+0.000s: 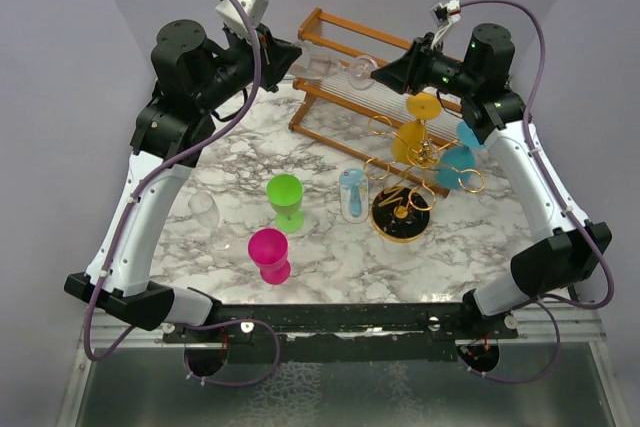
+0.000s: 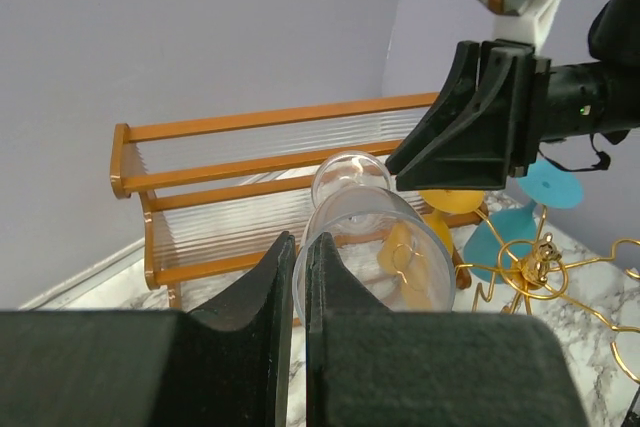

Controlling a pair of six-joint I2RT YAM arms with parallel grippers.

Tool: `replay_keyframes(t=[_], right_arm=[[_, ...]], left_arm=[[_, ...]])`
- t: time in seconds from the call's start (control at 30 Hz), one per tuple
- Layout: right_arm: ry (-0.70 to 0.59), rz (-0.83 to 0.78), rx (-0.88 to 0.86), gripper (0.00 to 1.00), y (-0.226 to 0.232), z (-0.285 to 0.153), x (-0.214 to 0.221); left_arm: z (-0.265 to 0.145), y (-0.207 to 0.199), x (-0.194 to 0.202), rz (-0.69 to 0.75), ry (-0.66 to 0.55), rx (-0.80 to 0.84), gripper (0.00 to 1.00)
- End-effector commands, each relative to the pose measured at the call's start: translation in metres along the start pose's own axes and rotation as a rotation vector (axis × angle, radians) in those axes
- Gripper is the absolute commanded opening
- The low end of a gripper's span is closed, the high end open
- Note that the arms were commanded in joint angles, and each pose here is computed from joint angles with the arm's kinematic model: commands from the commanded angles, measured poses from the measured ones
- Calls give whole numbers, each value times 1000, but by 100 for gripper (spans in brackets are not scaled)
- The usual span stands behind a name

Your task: Place the wine glass upside down on the wine glass rack

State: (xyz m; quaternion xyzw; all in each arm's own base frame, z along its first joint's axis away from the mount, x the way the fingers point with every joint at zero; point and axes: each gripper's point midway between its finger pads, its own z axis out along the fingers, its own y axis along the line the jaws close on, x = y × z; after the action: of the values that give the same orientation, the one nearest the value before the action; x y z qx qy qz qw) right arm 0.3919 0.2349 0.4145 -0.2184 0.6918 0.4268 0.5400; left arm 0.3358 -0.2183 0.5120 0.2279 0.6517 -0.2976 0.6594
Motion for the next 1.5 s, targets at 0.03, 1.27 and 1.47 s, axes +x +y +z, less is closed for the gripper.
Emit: replay_keyframes(t=[0.03, 1.27, 1.47], right_arm=[[-49, 68, 39, 32, -4, 4, -4], [-182, -441, 340, 1, -44, -26, -79], [-108, -779, 332, 1, -43, -16, -75]], left_arm=[[-4, -15, -24, 13, -77, 70, 0], [-66, 43, 11, 305, 72, -270, 76], [-85, 63, 29, 410, 157, -368, 91]])
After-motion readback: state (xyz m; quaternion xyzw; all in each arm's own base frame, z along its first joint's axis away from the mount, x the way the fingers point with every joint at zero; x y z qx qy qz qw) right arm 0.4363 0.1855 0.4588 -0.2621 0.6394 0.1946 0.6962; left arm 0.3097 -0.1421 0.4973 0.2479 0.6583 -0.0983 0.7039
